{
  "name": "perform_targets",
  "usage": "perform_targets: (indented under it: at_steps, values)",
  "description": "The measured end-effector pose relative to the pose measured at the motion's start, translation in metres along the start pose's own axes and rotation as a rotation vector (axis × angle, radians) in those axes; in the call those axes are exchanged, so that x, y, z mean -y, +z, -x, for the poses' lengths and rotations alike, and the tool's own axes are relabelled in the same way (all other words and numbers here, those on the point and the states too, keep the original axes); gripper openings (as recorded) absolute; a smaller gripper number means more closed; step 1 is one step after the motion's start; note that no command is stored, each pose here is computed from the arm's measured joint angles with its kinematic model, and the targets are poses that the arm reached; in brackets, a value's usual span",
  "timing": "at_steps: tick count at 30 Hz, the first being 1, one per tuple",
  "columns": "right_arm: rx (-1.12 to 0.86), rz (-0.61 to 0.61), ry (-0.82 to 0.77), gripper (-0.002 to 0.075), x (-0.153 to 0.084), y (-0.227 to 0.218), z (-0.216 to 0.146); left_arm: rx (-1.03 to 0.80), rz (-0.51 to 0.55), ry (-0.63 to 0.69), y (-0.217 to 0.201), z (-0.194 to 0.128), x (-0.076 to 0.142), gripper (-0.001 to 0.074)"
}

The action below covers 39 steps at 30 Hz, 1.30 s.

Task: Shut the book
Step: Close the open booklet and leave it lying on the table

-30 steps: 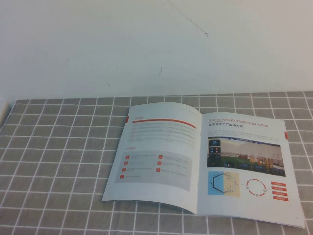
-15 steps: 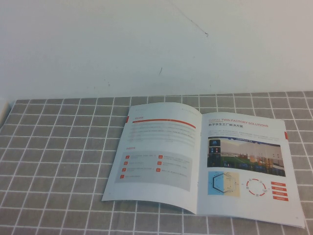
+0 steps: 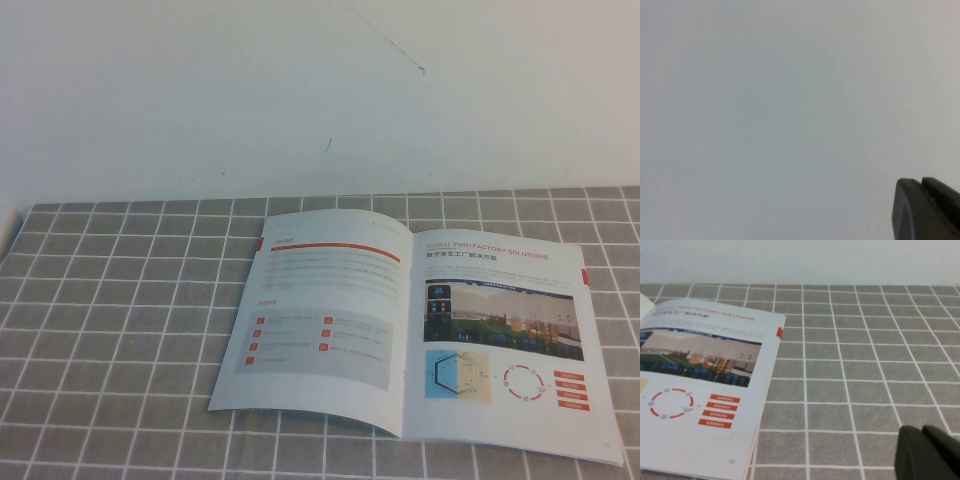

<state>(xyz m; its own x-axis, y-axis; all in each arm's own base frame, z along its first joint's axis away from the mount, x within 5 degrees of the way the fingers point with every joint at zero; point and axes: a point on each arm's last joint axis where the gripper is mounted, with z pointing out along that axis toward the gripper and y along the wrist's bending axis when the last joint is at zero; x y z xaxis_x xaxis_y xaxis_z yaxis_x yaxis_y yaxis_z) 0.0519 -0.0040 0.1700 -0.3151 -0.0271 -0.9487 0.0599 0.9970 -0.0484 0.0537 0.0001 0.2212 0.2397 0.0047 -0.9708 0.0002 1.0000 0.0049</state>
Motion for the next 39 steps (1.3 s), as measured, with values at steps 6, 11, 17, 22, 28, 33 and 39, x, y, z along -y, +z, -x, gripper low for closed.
perform_targets:
  at_steps: [6, 11, 17, 22, 28, 33, 39]
  values:
    - [0.000, 0.000, 0.000, -0.0001, 0.000, 0.000, 0.000, 0.282, 0.009, 0.000, -0.004, 0.025, -0.001, -0.0004]
    - [0.000, 0.000, 0.000, -0.0002, 0.000, 0.000, 0.000, 0.341, 0.011, 0.000, -0.005, 0.030, -0.001, -0.0004]
    - [0.000, 0.000, 0.000, -0.0001, 0.000, 0.000, 0.000, 0.340, 0.010, -0.006, -0.005, 0.030, -0.001, -0.0004]
    - [0.000, 0.000, 0.000, -0.0001, 0.000, 0.000, 0.000, 0.261, 0.006, -0.025, -0.003, 0.023, -0.001, -0.0004]
    - [0.000, 0.000, 0.000, -0.0001, 0.000, 0.000, 0.000, 0.244, 0.006, -0.025, -0.003, 0.022, -0.001, -0.0004]
    - [0.000, 0.000, -0.001, -0.0001, 0.000, 0.000, 0.000, 0.244, 0.006, -0.025, -0.003, 0.022, -0.001, -0.0004]
    - [0.018, -0.007, -0.030, -0.0001, 0.001, 0.000, 0.002, 0.242, 0.000, -0.004, -0.003, 0.022, 0.000, -0.0004]
